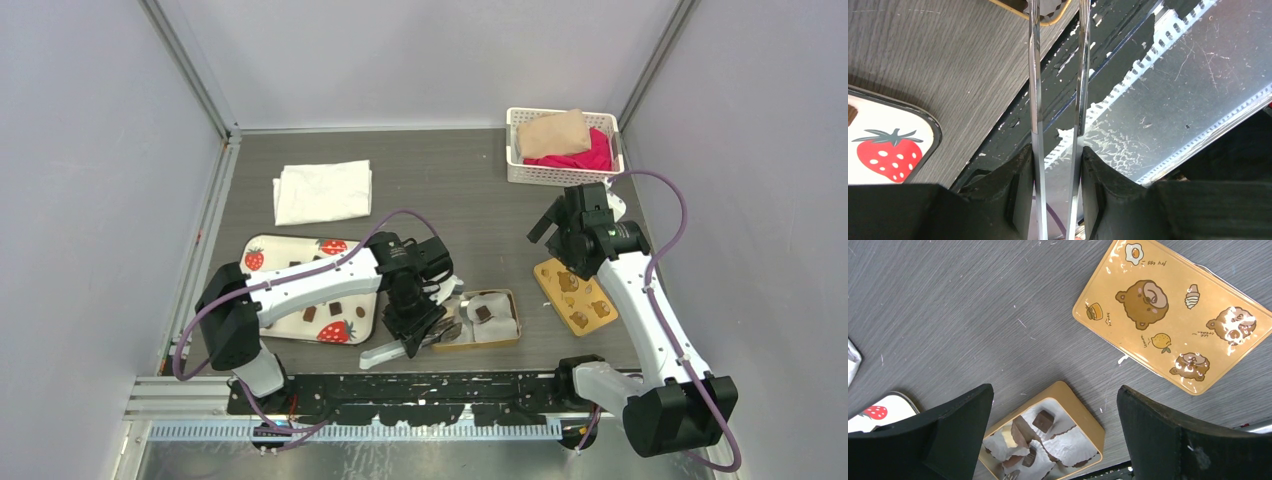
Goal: Pack the chocolate
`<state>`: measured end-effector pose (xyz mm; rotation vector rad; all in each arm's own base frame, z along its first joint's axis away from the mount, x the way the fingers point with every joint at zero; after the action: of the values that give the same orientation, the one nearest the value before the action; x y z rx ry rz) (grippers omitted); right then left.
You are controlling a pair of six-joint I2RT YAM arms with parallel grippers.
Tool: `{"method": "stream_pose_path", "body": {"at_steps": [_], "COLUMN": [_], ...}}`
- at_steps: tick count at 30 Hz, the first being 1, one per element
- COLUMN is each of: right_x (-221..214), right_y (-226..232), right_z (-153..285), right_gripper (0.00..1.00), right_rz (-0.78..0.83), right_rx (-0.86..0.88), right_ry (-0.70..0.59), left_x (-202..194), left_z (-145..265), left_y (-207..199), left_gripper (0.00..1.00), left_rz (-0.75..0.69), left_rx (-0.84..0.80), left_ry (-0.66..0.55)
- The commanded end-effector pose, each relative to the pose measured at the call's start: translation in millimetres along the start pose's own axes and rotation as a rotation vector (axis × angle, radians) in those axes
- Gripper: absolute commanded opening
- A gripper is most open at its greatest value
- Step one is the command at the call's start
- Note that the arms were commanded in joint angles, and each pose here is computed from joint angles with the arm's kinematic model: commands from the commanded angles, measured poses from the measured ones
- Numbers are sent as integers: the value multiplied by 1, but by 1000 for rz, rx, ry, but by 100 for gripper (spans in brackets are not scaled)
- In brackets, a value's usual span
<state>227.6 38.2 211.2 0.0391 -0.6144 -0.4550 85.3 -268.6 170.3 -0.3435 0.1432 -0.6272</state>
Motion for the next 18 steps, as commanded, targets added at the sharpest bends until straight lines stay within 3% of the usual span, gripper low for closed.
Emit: {"method": "stream_pose_path", "body": {"at_steps": [1, 3, 7, 12, 18], "right_x": [9, 9, 10, 11, 11], "right_y": [3, 3, 4, 6, 13], "right_z": [2, 2, 0, -3, -13], "right_gripper": [99, 99, 99, 99, 99], "right_rz": [-11, -12, -14, -15, -24], "right_rx": [14, 15, 15, 18, 36], "right_ry": [-47, -48, -46, -43, -19], "left_x": [2, 2, 1, -5, -23], "left_z": [28, 38, 51, 60, 73], "left_y": [-8, -9, -6, 22, 84], "left_gripper": [25, 22, 1, 0, 0], "left_rz": [-31, -32, 18, 182, 514], "left_rx": [-14, -1, -16, -22, 91], "left_ry": [-90, -120, -171, -245, -354]}}
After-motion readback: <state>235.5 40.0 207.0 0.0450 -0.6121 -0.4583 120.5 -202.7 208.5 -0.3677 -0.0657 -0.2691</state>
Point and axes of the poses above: each gripper's point midway between its finger pads, its own z axis back along the fingers, its own y axis along the line the jaws close on, x = y × z, the point moved 5 cm from there along z, back along the fingers, and after that the axes turned 13 degrees about z, right-handed, at the moved point
